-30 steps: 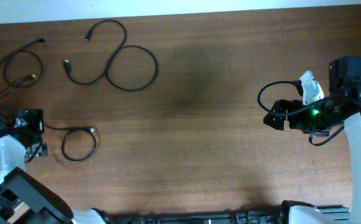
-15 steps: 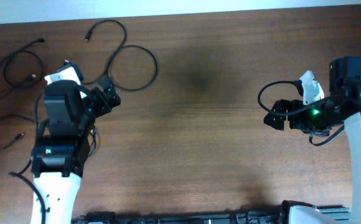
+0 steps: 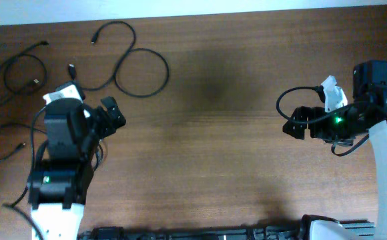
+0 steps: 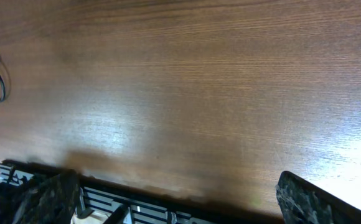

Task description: Untangle cables

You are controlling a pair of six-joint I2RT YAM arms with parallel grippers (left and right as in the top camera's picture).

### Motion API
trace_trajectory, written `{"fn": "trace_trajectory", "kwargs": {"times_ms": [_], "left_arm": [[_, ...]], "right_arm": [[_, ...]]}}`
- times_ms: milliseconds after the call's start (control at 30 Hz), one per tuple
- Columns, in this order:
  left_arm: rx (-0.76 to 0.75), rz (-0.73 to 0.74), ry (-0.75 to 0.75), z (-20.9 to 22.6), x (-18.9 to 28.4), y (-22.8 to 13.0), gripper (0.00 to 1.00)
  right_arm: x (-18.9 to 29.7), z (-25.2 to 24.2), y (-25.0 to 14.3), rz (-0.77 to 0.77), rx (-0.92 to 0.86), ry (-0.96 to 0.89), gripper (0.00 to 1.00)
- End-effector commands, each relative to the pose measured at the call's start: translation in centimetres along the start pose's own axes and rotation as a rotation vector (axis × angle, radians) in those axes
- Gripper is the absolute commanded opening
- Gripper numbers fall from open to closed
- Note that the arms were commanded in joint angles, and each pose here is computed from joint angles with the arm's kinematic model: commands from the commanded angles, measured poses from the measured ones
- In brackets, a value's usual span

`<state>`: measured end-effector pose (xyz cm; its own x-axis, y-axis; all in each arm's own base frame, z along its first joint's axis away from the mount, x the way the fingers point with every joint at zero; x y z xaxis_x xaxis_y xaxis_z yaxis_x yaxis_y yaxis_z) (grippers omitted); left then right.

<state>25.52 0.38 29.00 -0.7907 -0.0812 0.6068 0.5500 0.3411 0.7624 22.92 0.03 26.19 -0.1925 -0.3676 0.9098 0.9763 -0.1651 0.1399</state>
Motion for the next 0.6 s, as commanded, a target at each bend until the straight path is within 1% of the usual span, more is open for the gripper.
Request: {"fn": "trace_trajectory", "kwargs": {"times_ms": [0, 100, 200, 367, 467, 533, 567], "left_arm": [[-0.007, -0.091, -0.019, 0.5, 4.0, 0.4, 0.99], [-0.009, -0.071, -0.012, 1.3, 6.2, -1.2, 0.99], [-0.016, -0.015, 0.009, 1.7, 6.2, -2.3, 0.99], [-0.021, 0.031, 0.026, 2.1, 6.2, -3.1, 0.99], [-0.019, 0.017, 0.021, 2.1, 6.6, -3.1, 0.99], [-0.015, -0.019, 0.007, 2.2, 7.6, -3.1, 0.99], [-0.01, -0.062, -0.009, 2.3, 8.7, -3.0, 0.99]], "right_arm": [[0.2, 0.0, 0.2, -0.009, 0.008, -0.002, 0.99], [0.2, 0.0, 0.2, -0.009, 0.008, -0.002, 0.99], [0.2, 0.0, 0.2, -0.009, 0.008, -0.003, 0.99], [0.2, 0.0, 0.2, -0.009, 0.008, -0.002, 0.99], [0.2, 0.0, 0.2, -0.009, 0.008, -0.003, 0.99], [0.2, 0.0, 0.2, -0.009, 0.008, -0.002, 0.99], [0.2, 0.0, 0.2, -0.009, 0.008, -0.002, 0.99]]}}
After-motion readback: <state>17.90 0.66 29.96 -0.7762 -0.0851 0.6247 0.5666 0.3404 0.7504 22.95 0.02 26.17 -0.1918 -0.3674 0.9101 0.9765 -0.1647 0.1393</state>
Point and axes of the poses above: each gripper's point midway between its finger pads, its own x axis back along the fingers, its own z axis along the line the jaws close on, y = z × x, the point moved 6 cm from there along x, back along the fingers, and after that the axes turned 2 degrees about -x, right-handed, at the moved point
